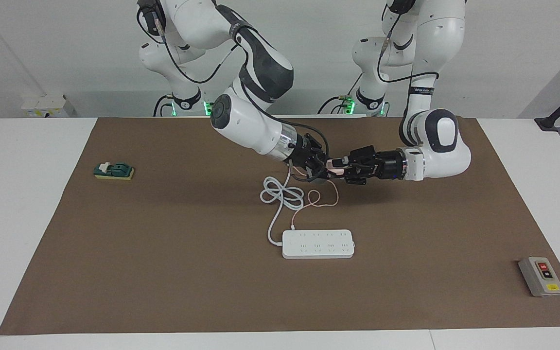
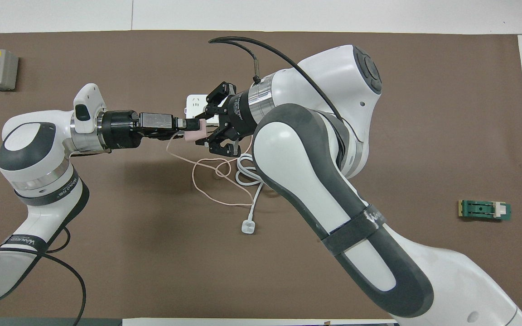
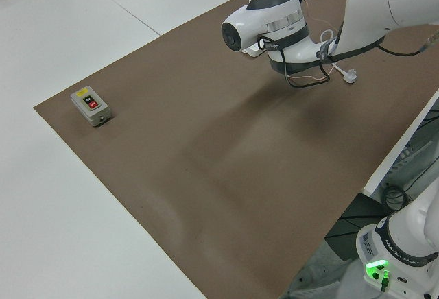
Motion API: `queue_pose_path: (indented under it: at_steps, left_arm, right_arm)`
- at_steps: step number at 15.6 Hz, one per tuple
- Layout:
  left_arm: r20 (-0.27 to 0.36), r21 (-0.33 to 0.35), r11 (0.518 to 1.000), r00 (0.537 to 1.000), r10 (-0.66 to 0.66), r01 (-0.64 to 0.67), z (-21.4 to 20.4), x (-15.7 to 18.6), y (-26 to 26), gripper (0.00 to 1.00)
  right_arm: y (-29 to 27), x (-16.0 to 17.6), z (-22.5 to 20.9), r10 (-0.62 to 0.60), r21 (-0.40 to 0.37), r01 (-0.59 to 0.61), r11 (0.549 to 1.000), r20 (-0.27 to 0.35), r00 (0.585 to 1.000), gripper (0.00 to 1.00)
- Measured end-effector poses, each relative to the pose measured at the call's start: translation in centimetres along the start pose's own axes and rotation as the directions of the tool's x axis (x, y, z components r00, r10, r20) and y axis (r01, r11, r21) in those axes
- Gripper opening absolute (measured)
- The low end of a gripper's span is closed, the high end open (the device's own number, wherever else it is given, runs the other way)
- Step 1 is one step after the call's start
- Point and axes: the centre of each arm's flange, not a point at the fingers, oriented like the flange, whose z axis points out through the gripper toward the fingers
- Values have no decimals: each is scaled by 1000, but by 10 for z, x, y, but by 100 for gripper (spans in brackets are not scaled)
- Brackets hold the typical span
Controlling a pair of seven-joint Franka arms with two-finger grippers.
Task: Plug charger into power strip
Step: 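Grasp the pink charger with the left gripper from the right gripper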
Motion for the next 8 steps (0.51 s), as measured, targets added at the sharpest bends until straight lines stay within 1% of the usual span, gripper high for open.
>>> queue_pose_path:
  at_steps: [3, 4, 8]
  left_arm:
    - [0, 0, 1000, 1000, 0, 0, 0, 0, 0, 30]
    - [1, -1, 1000, 1000, 5, -5, 0, 0, 1, 30]
    - [-2, -4, 1000, 1000, 26, -26, -1, 5, 9, 30]
  right_arm:
    - [0, 0, 0, 0, 0, 0, 1000, 0, 1000, 48]
    - [0, 0, 1, 4, 0, -4, 1000, 0, 1000, 53]
    - [-1, 1, 1, 38, 0, -38, 999, -1, 999, 92]
